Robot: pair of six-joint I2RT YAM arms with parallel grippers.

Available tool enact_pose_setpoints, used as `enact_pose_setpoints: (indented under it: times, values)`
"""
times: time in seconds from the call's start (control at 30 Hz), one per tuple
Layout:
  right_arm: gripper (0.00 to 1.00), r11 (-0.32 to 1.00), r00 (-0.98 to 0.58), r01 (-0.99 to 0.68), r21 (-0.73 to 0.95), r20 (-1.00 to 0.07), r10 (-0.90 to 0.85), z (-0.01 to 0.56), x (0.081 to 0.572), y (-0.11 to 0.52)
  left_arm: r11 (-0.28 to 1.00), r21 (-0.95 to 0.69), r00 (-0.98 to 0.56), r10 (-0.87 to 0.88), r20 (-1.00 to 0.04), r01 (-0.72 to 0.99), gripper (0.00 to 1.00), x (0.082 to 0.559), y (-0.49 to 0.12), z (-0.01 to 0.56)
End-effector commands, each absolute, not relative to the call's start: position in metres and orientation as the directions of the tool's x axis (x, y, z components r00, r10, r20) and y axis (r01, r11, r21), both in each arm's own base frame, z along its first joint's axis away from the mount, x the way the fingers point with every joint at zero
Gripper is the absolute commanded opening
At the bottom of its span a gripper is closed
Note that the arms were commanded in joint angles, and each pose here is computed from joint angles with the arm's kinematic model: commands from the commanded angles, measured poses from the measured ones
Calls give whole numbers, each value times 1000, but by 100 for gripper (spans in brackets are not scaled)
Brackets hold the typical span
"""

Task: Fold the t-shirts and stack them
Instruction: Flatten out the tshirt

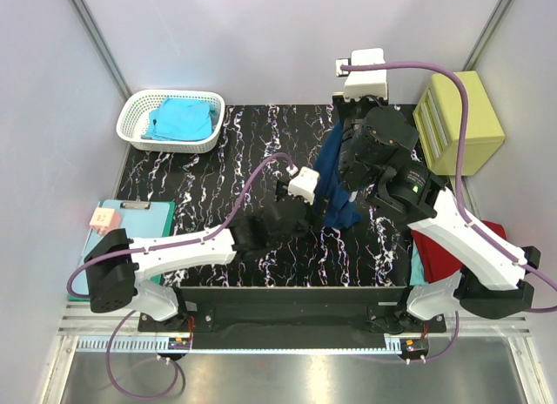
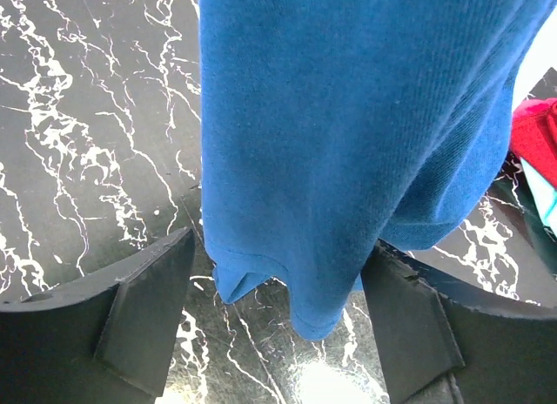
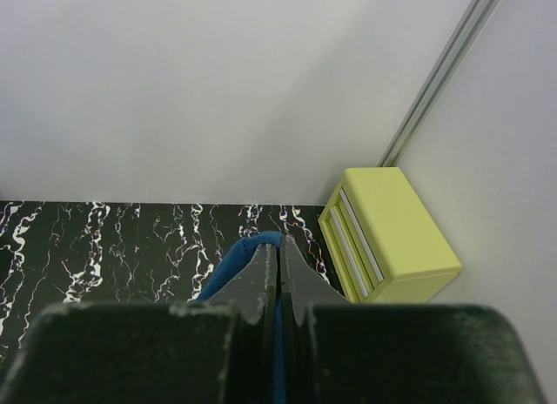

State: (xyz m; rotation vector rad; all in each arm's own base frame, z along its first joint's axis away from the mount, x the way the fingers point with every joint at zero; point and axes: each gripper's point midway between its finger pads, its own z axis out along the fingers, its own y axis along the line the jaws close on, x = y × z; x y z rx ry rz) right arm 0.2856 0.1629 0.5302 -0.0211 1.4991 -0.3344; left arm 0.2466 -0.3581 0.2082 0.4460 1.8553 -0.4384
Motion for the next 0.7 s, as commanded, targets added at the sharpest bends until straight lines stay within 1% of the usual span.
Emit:
enact_pose_setpoints:
  times: [0.0, 0.37, 0.5, 0.63, 0.67]
  values:
    - [0, 972, 83, 182, -150, -982, -167, 547, 278, 156, 877, -117, -264, 11, -964, 466, 78, 254, -354, 235]
    - [0, 971, 78, 181, -155, -982, -172, 544, 277, 156, 936, -102, -276, -5, -961, 338, 76, 267, -320, 228]
    - [0, 971, 77, 182, -157, -982, -173, 542, 278, 157, 938, -119, -267, -29, -963, 327, 76, 267, -311, 231]
    - [0, 972, 79, 178, -155, -982, -171, 542, 278, 158, 917, -141, -253, -46, -966, 373, 80, 263, -313, 240]
    - [0, 972, 78, 176, -157, -982, -173, 542, 279, 159, 910, -141, -256, -41, -966, 390, 83, 260, -314, 237]
